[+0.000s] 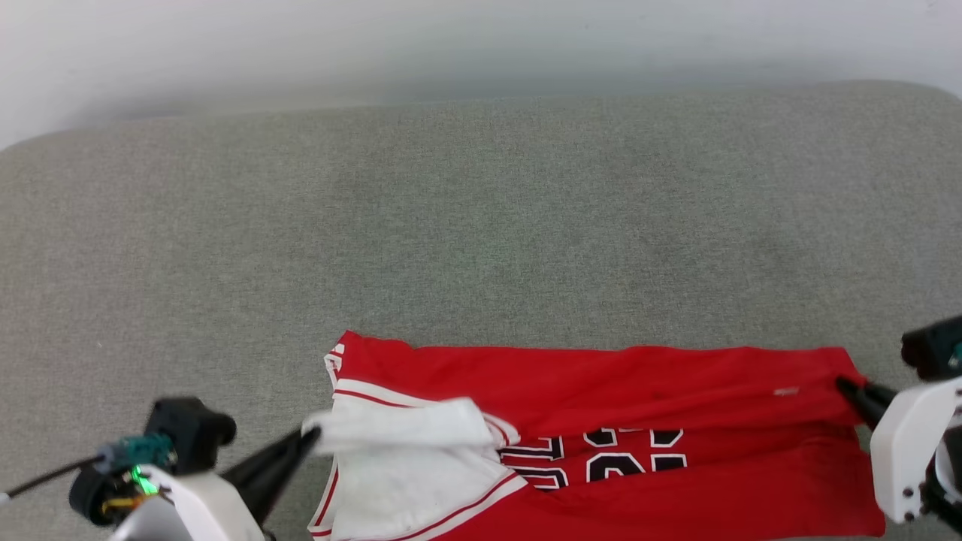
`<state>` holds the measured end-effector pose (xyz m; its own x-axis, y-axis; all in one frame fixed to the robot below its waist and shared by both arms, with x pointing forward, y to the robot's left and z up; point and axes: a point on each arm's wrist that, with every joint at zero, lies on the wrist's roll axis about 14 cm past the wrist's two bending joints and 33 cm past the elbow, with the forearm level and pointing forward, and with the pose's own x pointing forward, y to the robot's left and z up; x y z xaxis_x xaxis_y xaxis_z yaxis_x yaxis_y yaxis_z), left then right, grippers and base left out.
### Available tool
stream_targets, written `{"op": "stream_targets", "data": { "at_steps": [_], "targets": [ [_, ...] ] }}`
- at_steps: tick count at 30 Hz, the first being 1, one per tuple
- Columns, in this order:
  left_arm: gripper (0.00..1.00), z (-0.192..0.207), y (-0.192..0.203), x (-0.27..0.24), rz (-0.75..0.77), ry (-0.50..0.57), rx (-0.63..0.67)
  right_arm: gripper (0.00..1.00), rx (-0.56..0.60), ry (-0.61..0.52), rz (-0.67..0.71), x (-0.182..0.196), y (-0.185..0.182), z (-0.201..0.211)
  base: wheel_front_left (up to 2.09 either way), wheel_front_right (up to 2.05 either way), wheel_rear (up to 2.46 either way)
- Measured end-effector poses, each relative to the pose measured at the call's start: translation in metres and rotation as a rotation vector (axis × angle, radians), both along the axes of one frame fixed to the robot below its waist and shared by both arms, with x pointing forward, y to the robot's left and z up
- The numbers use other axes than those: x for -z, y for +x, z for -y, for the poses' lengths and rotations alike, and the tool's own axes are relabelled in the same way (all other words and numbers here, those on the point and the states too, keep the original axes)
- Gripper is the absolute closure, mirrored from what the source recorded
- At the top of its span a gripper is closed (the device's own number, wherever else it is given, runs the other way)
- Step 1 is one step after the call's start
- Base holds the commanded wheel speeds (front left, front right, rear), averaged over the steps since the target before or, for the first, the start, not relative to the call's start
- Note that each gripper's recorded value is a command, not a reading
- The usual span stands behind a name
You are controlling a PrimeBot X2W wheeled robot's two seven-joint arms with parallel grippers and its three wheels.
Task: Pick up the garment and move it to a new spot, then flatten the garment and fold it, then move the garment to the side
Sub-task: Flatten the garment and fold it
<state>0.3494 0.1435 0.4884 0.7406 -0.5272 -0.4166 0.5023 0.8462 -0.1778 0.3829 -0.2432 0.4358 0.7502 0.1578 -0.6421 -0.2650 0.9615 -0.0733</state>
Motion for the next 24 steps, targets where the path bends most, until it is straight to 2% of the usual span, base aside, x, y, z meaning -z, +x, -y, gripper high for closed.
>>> {"op": "stream_targets", "data": {
  "at_steps": [4,10,14,20,21,22,23,24],
  "targets": [
    [1.00,-0.001,-0.024,0.026,-0.099,0.021,0.013,1.00,-0.044,-0.020,-0.040,0.012,-0.017,-0.005,0.00,0.00,0.00],
    [1.00,0.002,-0.038,0.051,-0.177,0.036,0.027,1.00,-0.119,-0.088,-0.074,0.028,-0.030,-0.007,0.00,0.00,0.00],
    [1.00,0.005,-0.049,0.071,-0.240,0.064,0.045,1.00,-0.208,-0.224,-0.107,0.042,-0.040,0.002,0.00,0.00,0.00],
    [1.00,0.013,-0.055,0.084,-0.266,0.084,0.071,1.00,-0.226,-0.228,-0.120,0.056,-0.044,0.001,0.00,0.00,0.00],
    [1.00,0.013,-0.056,0.087,-0.268,0.095,0.075,0.91,-0.224,-0.224,-0.122,0.057,-0.045,0.000,0.00,0.00,0.00],
    [1.00,0.013,-0.055,0.087,-0.264,0.098,0.077,0.73,-0.222,-0.212,-0.123,0.058,-0.046,-0.002,0.00,0.00,0.00],
    [1.00,0.015,-0.053,0.087,-0.262,0.096,0.077,0.60,-0.219,-0.198,-0.124,0.059,-0.046,-0.004,0.00,0.00,0.00],
    [0.94,0.015,-0.053,0.087,-0.263,0.094,0.077,0.22,-0.215,-0.186,-0.119,0.058,-0.046,-0.005,0.00,0.00,0.00]
  ]
}}
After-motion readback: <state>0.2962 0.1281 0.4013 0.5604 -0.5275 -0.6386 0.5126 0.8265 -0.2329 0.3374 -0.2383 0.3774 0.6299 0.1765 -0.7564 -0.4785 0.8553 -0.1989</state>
